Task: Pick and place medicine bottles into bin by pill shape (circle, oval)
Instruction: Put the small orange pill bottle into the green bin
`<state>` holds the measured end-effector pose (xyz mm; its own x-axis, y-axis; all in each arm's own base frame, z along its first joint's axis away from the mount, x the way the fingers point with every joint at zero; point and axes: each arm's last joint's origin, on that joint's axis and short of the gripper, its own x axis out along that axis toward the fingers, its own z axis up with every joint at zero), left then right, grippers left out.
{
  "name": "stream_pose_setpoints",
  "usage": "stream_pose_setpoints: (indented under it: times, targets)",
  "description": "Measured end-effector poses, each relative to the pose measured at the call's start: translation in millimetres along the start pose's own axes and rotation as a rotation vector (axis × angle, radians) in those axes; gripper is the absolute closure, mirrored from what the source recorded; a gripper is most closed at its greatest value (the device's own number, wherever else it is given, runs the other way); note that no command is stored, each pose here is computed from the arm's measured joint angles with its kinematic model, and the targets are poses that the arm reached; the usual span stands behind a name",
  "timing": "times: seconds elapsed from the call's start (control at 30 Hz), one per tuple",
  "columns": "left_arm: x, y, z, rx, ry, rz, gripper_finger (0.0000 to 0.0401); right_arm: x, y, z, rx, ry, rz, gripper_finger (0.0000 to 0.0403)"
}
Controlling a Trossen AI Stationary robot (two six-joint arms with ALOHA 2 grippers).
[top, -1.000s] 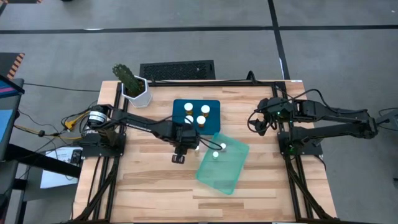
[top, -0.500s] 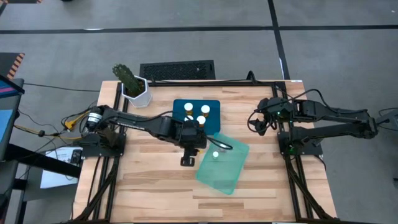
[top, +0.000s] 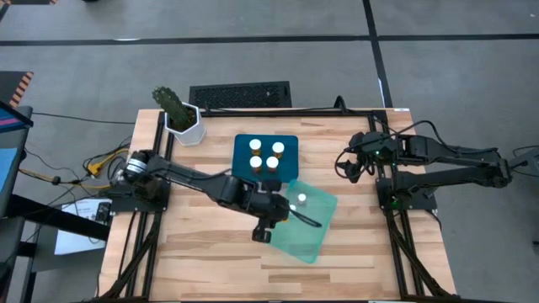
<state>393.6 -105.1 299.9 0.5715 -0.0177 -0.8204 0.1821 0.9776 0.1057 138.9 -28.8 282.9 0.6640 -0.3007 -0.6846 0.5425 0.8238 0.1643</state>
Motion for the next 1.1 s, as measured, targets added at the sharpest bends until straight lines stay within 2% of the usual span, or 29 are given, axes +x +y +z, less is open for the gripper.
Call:
stream_pose_setpoints:
  times: [0.33,0.6,0.83,1.1]
  targets:
    - [38.0,-3.8,1.5,0.03,0.008,0.009,0.0283,0.0,0.1,0.3,0.005,-0.003,0.001,0.0069]
    - [72.9,-4.3,-6.6,0.062,0.085,-0.022,0.0283,2.2,0.5,0.1,0.002,0.01,-0.004,0.0069]
    - [84.3,-0.8,-13.7,0.094,0.146,-0.023,0.0283,4.0,0.9,0.1,0.0,0.018,-0.008,0.0069]
    - [89.4,6.9,-15.1,0.117,0.145,-0.009,0.0283,4.0,0.9,0.2,0.0,0.017,-0.008,0.0069]
